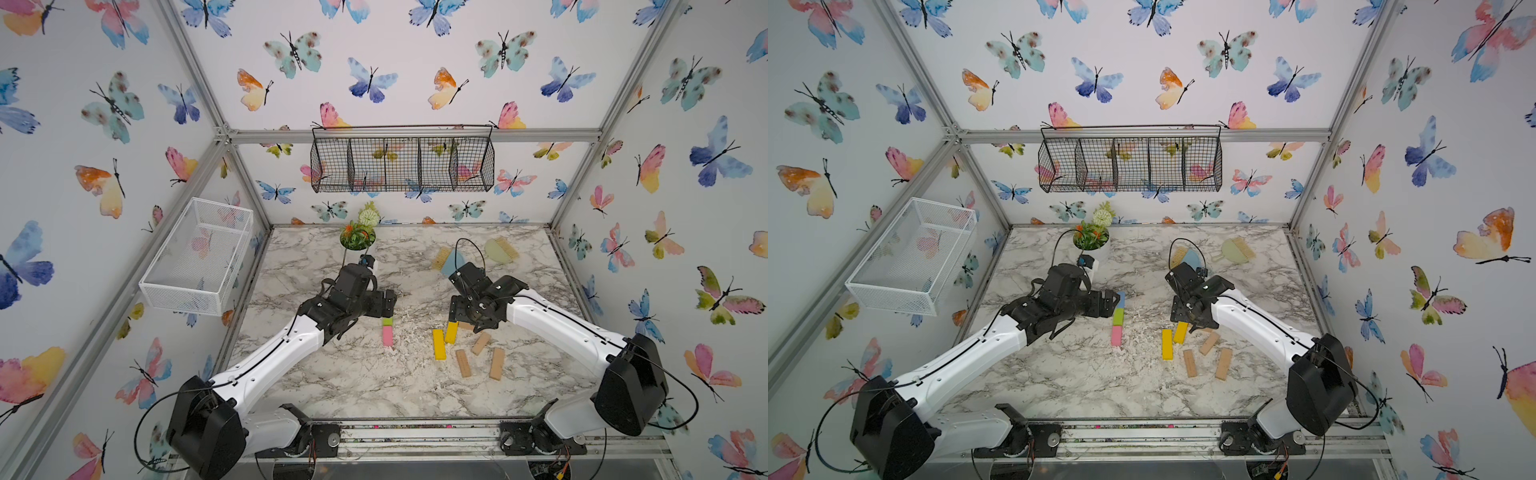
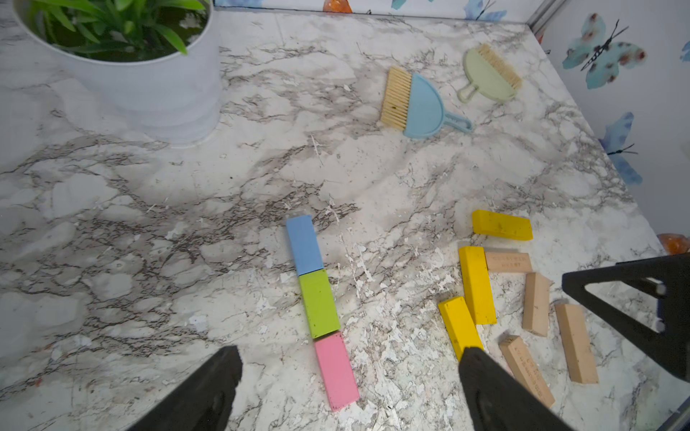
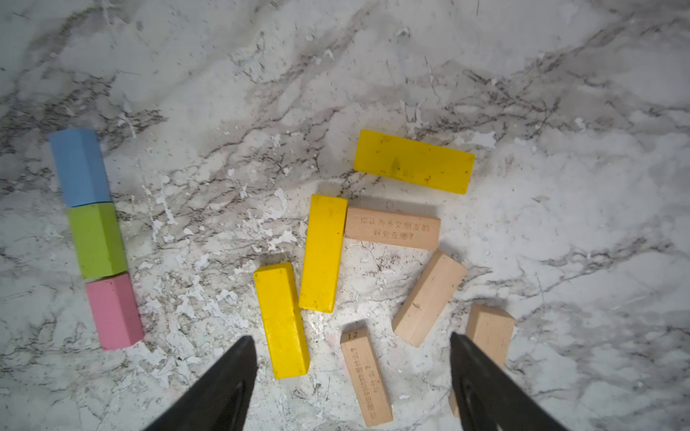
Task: Assemble the letter k with building blocks
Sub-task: Pick up the building block from the center of the board.
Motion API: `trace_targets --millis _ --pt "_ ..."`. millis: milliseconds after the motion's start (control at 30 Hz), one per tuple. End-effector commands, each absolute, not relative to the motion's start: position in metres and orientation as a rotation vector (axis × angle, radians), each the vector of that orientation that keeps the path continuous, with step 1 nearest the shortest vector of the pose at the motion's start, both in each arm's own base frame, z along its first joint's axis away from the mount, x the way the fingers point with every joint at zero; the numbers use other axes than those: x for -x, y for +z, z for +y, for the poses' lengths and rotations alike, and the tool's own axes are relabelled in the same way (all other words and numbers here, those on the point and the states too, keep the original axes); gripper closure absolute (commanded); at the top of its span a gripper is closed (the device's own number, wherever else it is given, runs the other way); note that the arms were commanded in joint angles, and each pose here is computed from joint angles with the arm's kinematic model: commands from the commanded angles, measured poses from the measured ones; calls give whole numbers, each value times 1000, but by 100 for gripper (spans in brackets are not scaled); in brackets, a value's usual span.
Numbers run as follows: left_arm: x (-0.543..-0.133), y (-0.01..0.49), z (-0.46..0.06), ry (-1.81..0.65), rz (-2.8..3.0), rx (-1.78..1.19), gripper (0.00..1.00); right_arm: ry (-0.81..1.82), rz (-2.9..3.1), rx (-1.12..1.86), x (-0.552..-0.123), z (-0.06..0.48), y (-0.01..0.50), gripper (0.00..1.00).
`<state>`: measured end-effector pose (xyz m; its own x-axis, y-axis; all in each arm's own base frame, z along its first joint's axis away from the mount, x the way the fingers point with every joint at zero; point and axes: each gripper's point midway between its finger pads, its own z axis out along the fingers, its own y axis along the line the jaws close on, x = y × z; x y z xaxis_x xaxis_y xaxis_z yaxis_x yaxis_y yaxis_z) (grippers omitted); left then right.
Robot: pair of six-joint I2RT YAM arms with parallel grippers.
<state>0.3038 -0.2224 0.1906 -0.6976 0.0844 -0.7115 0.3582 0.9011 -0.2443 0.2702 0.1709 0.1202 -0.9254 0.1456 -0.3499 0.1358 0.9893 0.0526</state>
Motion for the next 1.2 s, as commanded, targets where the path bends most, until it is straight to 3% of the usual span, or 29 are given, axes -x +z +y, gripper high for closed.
trace_targets --millis 0,267,467,600,667,800,1000,1167 --pt "-306 190 -233 -423 2301 -350 6 98 2834 -240 -255 167 113 18" --pt "-295 177 -264 -480 2335 -392 7 141 2850 -259 -255 154 104 19" --pt "-294 168 -270 -464 2353 -402 7 272 2867 -231 -263 165 91 32" --pt "-297 171 -269 -453 2346 -380 6 260 2923 -233 -266 172 76 34" --pt "-299 173 -267 -446 2341 -352 1 189 2906 -277 -273 166 73 31" --pt "-302 175 -266 -455 2341 -308 2 114 2837 -346 -289 158 78 28" --pt "-297 179 -289 -555 2314 -378 2 141 2866 -355 -296 162 76 25" --pt "-290 163 -319 -464 2321 -501 1 223 2807 -502 -304 141 85 23"
